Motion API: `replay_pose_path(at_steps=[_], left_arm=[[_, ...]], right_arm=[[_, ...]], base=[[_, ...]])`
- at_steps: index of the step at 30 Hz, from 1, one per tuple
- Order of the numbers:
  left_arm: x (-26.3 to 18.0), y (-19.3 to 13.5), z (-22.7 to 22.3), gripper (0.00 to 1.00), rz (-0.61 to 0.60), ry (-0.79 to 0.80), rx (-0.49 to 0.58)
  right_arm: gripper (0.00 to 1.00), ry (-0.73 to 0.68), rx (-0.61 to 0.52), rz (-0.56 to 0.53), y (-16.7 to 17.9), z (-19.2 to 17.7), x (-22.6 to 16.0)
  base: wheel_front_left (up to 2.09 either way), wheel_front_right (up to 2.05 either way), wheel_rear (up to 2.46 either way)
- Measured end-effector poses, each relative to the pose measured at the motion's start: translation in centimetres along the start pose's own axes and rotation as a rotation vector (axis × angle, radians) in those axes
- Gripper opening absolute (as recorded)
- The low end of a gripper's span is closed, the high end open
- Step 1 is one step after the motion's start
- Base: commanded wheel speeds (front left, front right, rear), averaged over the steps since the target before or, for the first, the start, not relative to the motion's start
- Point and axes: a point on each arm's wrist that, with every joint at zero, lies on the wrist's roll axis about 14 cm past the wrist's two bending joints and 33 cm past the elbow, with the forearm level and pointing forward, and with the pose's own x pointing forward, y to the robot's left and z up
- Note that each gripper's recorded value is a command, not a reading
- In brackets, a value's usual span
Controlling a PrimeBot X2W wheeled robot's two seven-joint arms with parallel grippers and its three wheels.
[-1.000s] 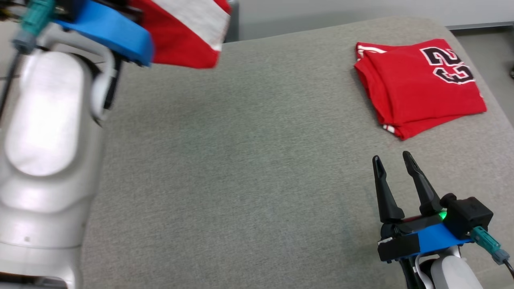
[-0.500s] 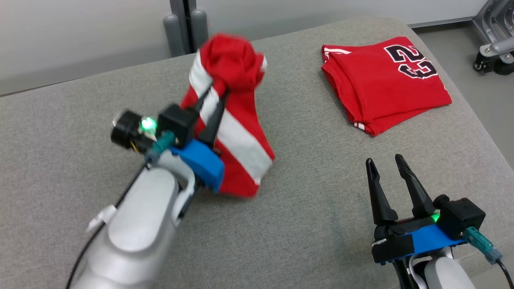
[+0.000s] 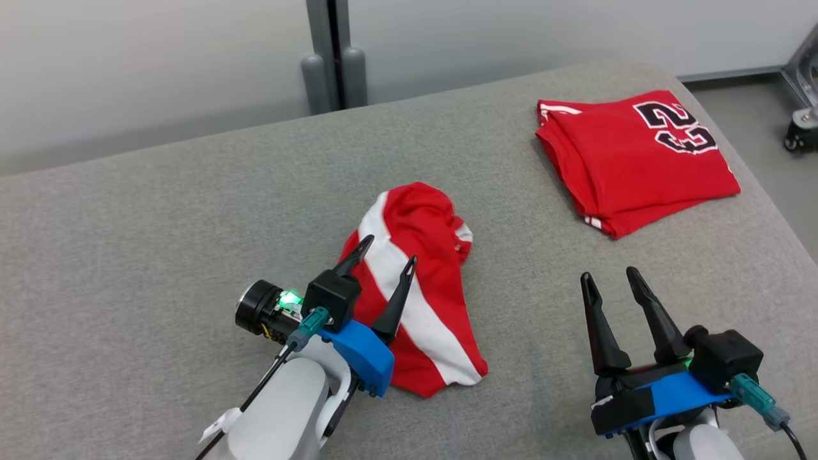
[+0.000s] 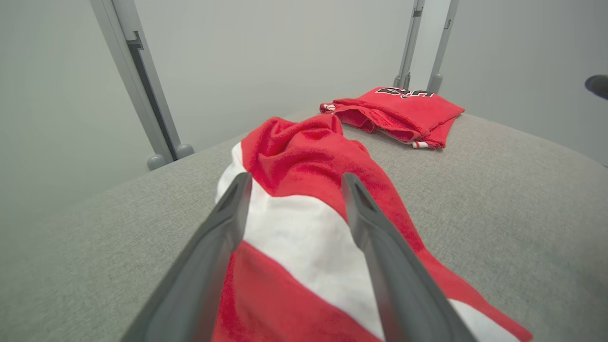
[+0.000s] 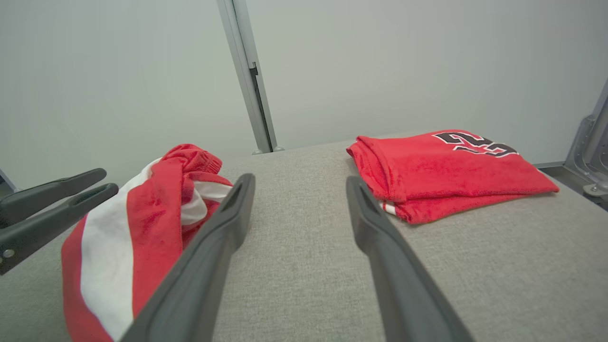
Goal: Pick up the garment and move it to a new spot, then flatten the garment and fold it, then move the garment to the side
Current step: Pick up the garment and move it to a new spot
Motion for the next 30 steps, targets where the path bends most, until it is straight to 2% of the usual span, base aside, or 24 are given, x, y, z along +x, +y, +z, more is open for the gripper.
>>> replay_pose_path(at_steps=[6, 14, 15, 16, 21, 30], left_arm=[[-2.5, 3.1, 4.9, 1.00, 0.141, -0.163, 0.019], [-9.9, 9.3, 7.7, 1.00, 0.432, -0.295, 0.026], [-9.9, 9.3, 7.7, 1.00, 0.432, -0.295, 0.026], [-11.9, 10.4, 7.8, 1.00, 0.496, -0.311, 0.033], [-16.4, 12.3, 7.7, 1.00, 0.626, -0.324, 0.056], [-21.4, 12.9, 5.2, 1.00, 0.769, -0.277, 0.038]], right_arm=[[1.00, -0.005, 0.013, 0.038, 1.3, 0.1, -0.2], [1.00, 0.000, 0.023, 0.077, 2.7, -0.2, -0.3], [1.00, 0.000, 0.023, 0.077, 2.7, -0.2, -0.3], [1.00, 0.004, 0.024, 0.082, 2.8, -0.3, -0.2], [1.00, 0.013, 0.023, 0.103, 3.5, -0.7, -0.1], [1.00, 0.019, 0.024, 0.129, 4.4, -0.9, -0.2]], base=[[0.00, 0.00, 0.00], [0.00, 0.00, 0.00], [0.00, 0.00, 0.00], [0.00, 0.00, 0.00], [0.00, 0.00, 0.00], [0.00, 0.00, 0.00]])
